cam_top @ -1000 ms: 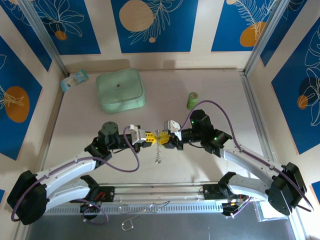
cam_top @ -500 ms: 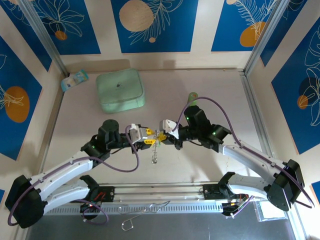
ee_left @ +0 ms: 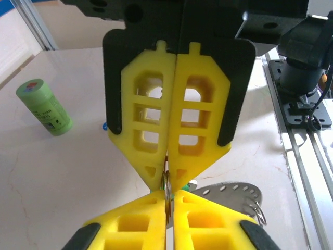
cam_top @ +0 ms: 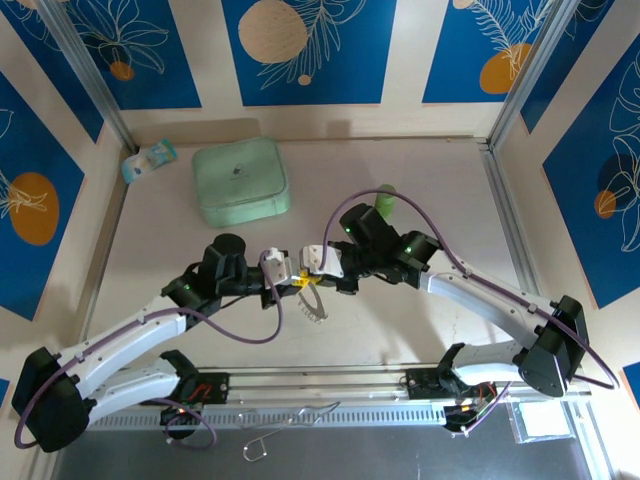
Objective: Put the keys on the keyring
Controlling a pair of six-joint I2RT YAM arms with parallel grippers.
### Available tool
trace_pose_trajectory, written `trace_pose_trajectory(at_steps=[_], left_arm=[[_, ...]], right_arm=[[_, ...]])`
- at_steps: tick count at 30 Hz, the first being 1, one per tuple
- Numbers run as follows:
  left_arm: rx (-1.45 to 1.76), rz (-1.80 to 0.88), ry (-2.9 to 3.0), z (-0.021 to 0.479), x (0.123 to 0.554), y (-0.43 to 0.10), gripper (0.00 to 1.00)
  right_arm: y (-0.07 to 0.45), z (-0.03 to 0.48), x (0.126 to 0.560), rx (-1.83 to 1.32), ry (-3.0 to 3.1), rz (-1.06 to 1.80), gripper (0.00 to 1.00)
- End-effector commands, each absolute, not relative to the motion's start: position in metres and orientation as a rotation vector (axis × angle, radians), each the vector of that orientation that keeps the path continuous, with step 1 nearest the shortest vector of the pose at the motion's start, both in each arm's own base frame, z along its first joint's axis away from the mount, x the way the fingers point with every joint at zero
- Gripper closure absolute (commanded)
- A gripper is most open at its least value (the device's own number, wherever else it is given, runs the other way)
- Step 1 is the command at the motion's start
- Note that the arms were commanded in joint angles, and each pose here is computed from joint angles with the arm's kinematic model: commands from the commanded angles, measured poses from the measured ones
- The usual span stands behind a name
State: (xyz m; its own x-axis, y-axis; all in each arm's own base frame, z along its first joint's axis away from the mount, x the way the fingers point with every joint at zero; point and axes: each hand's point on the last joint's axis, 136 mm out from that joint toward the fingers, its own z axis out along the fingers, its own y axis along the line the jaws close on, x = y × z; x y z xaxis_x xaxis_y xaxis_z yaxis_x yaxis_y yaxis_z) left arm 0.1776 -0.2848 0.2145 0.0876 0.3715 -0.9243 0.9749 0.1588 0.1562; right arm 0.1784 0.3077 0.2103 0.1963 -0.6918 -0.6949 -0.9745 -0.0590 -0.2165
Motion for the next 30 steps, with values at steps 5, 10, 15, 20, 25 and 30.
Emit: trace_pose_trajectory(at_steps=[5,10,15,20,25,30], left_arm=[[1.380,-0.812,1.373,0.234,0.172,-0.291,1.00],[1.280,-0.857,1.300,0.243,0.172,-0.292,1.00],[1.241,-0.880,1.267,0.243,0.171,-0.292,1.00],[1.242,-0.883,1.253,0.238,0.168,-0.291,1.00],[1.249,-0.899,1.239,0.239,0.166,-0.292,1.00],[1.263,-0.911,1.227,0.239,0.162,-0.292,1.00]], right_arm=[[0.302,0.237,0.177,-1.681,1.515,0.689,0.76],[0.288,0.241,0.172,-1.541,1.527,0.874,0.69],[0.287,0.230,0.173,-1.519,1.559,0.884,0.69],[0.290,0.230,0.175,-1.520,1.548,0.878,0.69],[0.293,0.225,0.176,-1.537,1.559,0.863,0.71],[0.295,0.220,0.176,-1.553,1.568,0.853,0.72]])
